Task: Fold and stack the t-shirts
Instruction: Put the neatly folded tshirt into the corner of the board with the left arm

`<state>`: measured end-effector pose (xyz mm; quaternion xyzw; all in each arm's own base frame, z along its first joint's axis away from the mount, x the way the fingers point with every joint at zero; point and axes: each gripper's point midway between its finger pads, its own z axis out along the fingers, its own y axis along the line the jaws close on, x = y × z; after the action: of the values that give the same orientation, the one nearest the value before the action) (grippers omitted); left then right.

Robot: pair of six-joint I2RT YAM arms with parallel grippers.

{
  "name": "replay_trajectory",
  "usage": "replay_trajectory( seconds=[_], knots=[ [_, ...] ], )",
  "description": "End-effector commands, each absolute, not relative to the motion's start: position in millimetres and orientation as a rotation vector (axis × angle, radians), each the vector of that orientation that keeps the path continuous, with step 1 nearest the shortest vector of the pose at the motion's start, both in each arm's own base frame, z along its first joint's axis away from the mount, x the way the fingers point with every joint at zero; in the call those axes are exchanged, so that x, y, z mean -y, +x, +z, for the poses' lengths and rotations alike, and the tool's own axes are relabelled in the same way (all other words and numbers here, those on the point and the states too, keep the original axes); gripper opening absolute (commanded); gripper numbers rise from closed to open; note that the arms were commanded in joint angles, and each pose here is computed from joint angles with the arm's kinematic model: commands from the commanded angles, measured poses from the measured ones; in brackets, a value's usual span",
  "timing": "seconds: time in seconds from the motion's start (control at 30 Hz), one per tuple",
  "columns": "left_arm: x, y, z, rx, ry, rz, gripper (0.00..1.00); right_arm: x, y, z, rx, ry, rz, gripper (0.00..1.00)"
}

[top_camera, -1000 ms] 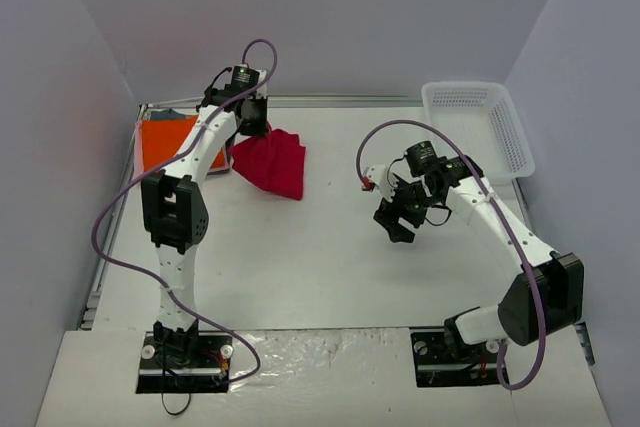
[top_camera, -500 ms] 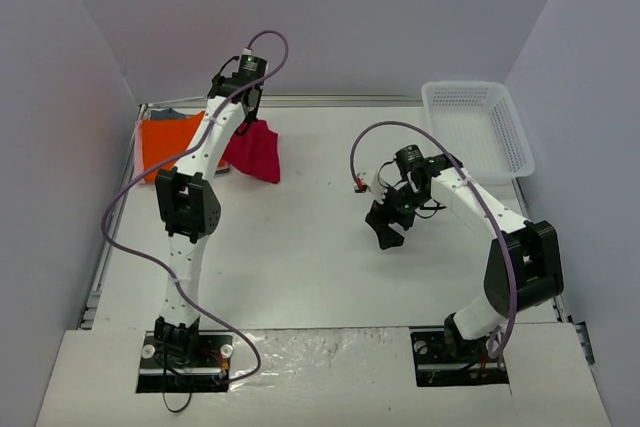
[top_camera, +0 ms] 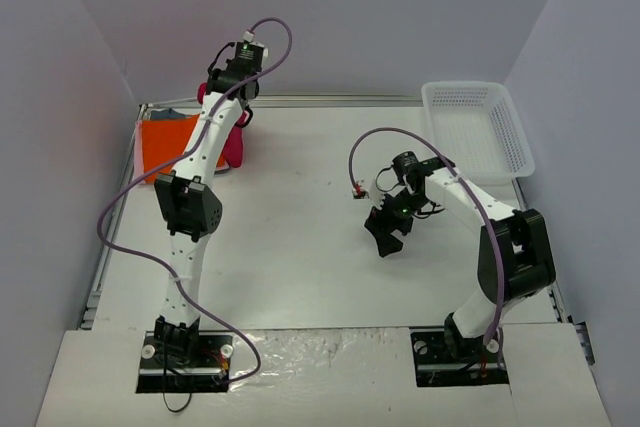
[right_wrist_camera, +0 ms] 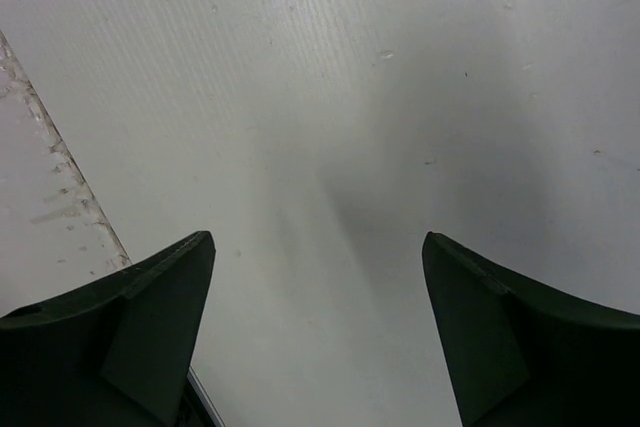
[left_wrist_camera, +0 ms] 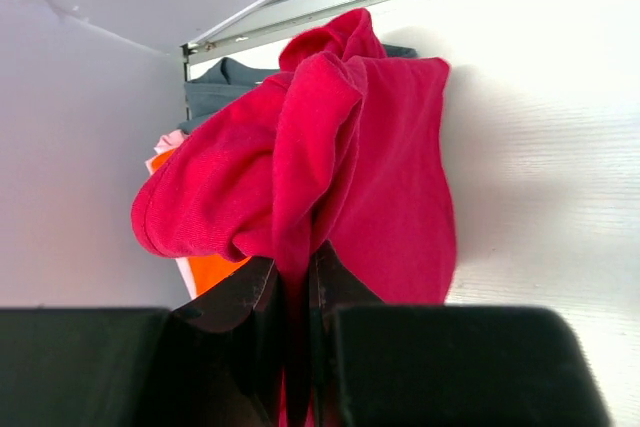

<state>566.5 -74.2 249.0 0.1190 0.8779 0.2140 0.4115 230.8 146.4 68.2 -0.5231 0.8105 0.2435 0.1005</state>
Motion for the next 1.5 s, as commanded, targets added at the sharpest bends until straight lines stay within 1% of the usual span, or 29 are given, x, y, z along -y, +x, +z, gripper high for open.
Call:
replay_trajectory(
  seconds=[0.0,0.23,0.57,0.77,0.87,0.97,1.0,1.03,1.13,1.17,1.2,1.23,1.27,1.3,1.33,1.37,1.47],
  knots=[
    [55,562,305,-2.094,0.259,0.617,0.02,-146,221,65,-2.421,-1.551,0.778,0.81],
    [28,555,330,-2.068,0.224,0.616,0.02,-144,221,60,-2.449,-1.548,0.78,0.83],
    [-12,545,340,-2.072,0.185,0.635,0.02,-142,221,55,-2.474,-1.545,0.779,0.85],
    [-22,541,352,-2.053,0.186,0.635,0.02,-140,221,50,-2.501,-1.547,0.774,0.86],
    [-31,541,347,-2.064,0.177,0.64,0.02,-139,220,49,-2.509,-1.546,0.775,0.86],
    [-47,543,327,-2.097,0.167,0.658,0.02,-138,221,48,-2.515,-1.54,0.771,0.87],
    [-58,544,330,-2.079,0.142,0.671,0.02,-138,221,48,-2.517,-1.538,0.772,0.88],
    [-65,543,310,-2.119,0.154,0.689,0.03,-137,221,47,-2.522,-1.536,0.774,0.88],
    [-98,545,297,-2.1,0.124,0.779,0.02,-136,220,45,-2.532,-1.538,0.775,0.88],
    [-113,545,281,-2.105,0.102,0.833,0.06,-136,220,44,-2.533,-1.536,0.775,0.89],
    [-132,544,277,-2.103,0.113,0.921,0.21,-136,219,44,-2.537,-1.537,0.774,0.89],
    [-148,539,263,-2.12,0.102,0.999,0.55,-135,219,43,-2.54,-1.537,0.774,0.9],
    [-158,538,264,-2.106,0.089,1.068,0.71,-135,219,43,-2.541,-1.535,0.774,0.91],
    [-171,536,278,-2.047,0.047,1.172,0.83,-134,218,43,-2.542,-1.537,0.775,0.92],
    [-176,534,281,-2.038,0.037,1.19,0.96,-134,218,43,-2.541,-1.537,0.772,0.92],
    [-177,532,287,-2.024,0.037,1.191,0.94,-134,217,42,-2.54,-1.539,0.775,0.93],
    [-172,521,328,-1.946,0.011,1.169,0.94,-133,217,41,-2.542,-1.54,0.779,0.94]
  ],
)
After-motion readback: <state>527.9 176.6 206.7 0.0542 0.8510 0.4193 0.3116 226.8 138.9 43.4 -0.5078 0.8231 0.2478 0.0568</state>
